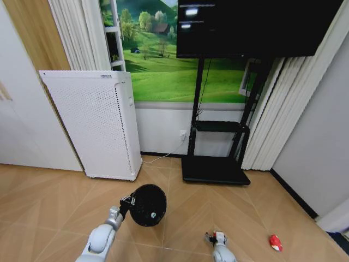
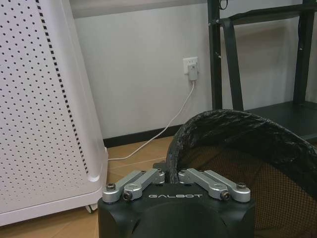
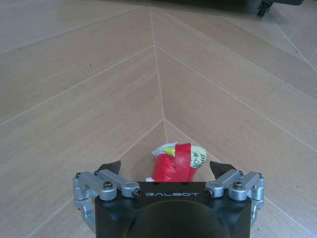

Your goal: Pick up the trash bin and place the garbage on the floor into it.

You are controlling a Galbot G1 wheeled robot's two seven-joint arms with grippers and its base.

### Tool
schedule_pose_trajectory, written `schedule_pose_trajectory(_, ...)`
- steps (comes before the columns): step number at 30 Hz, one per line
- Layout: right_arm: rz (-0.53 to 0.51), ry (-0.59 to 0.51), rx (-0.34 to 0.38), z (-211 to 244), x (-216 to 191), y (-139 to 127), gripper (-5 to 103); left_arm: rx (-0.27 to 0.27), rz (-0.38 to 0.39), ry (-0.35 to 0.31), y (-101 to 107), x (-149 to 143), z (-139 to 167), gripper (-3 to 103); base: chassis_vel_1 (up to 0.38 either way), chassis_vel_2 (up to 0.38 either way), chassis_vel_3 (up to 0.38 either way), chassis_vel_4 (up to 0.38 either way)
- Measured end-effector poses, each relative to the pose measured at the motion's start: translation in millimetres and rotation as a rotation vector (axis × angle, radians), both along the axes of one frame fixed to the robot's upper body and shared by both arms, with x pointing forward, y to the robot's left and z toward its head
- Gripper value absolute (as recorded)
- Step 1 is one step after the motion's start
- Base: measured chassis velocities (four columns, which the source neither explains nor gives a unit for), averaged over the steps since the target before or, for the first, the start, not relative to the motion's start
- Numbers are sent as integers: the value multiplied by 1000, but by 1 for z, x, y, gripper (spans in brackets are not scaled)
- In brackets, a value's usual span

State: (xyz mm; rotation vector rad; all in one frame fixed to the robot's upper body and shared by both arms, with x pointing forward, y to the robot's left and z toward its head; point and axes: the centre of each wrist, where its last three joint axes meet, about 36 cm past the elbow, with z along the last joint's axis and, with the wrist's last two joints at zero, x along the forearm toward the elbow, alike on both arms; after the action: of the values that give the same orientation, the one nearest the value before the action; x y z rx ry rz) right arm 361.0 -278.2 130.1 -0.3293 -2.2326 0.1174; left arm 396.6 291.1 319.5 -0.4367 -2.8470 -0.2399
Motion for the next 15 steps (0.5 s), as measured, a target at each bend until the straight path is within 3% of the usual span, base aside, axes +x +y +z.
schedule_pose_trajectory(10, 12, 9, -18, -11, -2, -7, 94, 1, -3, 5, -1, -2, -3, 7, 0, 0, 0, 0)
schedule_pose_trajectory(15, 20, 2, -16, -13, -2, -8, 78, 1, -4, 7, -1, -3, -5, 7, 0, 0, 0, 0)
